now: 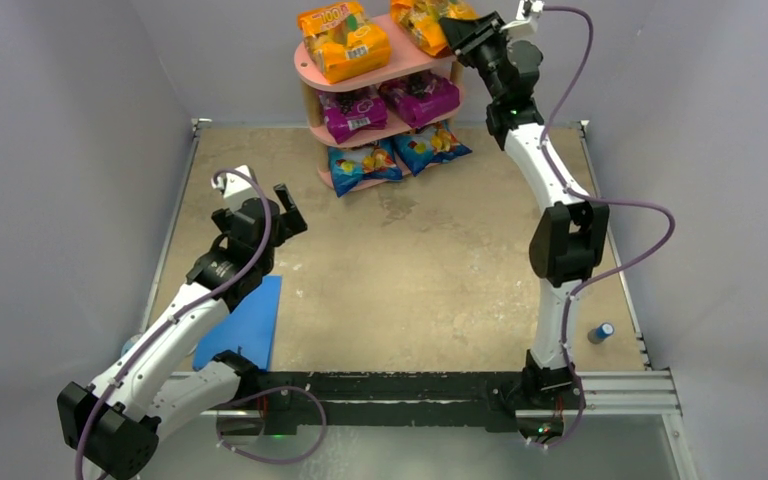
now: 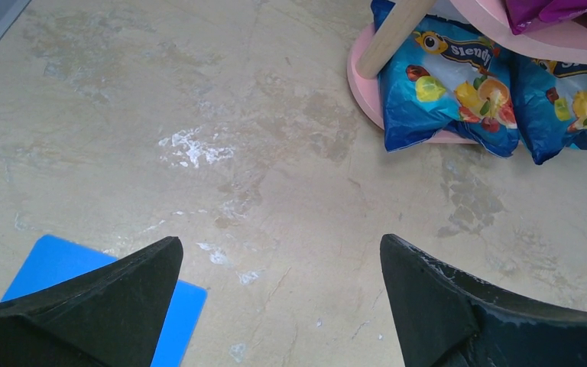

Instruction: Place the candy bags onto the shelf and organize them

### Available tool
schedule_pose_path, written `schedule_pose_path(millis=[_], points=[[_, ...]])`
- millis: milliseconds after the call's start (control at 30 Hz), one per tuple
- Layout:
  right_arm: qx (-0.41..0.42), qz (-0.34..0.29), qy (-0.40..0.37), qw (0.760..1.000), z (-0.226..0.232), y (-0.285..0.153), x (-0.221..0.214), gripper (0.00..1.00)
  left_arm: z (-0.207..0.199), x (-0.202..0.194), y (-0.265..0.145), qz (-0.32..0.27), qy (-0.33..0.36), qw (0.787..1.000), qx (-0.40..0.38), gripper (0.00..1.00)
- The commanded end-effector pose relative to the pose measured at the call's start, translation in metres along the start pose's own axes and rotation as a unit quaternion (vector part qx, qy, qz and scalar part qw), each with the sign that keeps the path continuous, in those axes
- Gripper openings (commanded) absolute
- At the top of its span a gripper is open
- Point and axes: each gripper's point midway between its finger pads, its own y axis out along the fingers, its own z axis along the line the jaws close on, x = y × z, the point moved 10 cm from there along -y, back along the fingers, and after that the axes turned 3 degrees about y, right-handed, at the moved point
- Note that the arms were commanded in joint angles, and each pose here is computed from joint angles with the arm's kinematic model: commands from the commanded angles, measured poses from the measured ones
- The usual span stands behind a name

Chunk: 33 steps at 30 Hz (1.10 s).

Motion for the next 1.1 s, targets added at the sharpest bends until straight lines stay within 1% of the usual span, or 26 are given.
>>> schedule_pose_path(millis=[0,133,300,500,633,767,900,967,1033,1067], points=[[0.056,-0.001,0.016,0.998,0.044,0.008,0.007,0.35,0.001,0.001,-0.001,-0.011,-0.013,1.000,0.003,0.99],[0.062,0.017,0.016,0.998,0.047,0.015,-0.001,0.35,0.000,0.000,0.000,-0.010,-0.013,1.000,0.002,0.99],[0.065,0.034,0.018,0.997,0.047,0.010,-0.011,0.35,0.001,-0.001,0.000,-0.008,-0.013,1.000,0.005,0.99],[0.051,0.023,0.014,0.998,0.048,0.001,-0.009,0.35,0.000,-0.001,0.000,-0.007,-0.014,1.000,0.003,0.99],[0.033,0.015,-0.003,0.999,0.047,-0.001,-0.006,0.41,0.001,-0.001,-0.002,-0.006,-0.016,1.000,0.001,0.99],[-0.006,0.021,-0.024,0.999,0.039,-0.003,-0.007,0.41,0.002,-0.001,-0.003,-0.007,-0.018,1.000,-0.002,0.99],[-0.047,0.016,-0.043,0.998,0.034,-0.004,-0.003,0.45,0.001,-0.002,-0.003,-0.004,-0.018,1.000,-0.006,0.99],[-0.055,0.013,-0.053,0.997,0.034,-0.005,-0.001,0.48,0.001,-0.003,-0.002,-0.002,-0.017,1.000,-0.007,0.99],[-0.064,0.006,-0.066,0.996,0.036,-0.004,0.004,0.55,0.001,-0.005,-0.001,-0.001,-0.018,1.000,-0.007,0.99],[-0.070,0.002,-0.072,0.995,0.036,-0.004,0.006,0.57,0.000,-0.006,-0.001,0.001,-0.017,1.000,-0.008,0.99]])
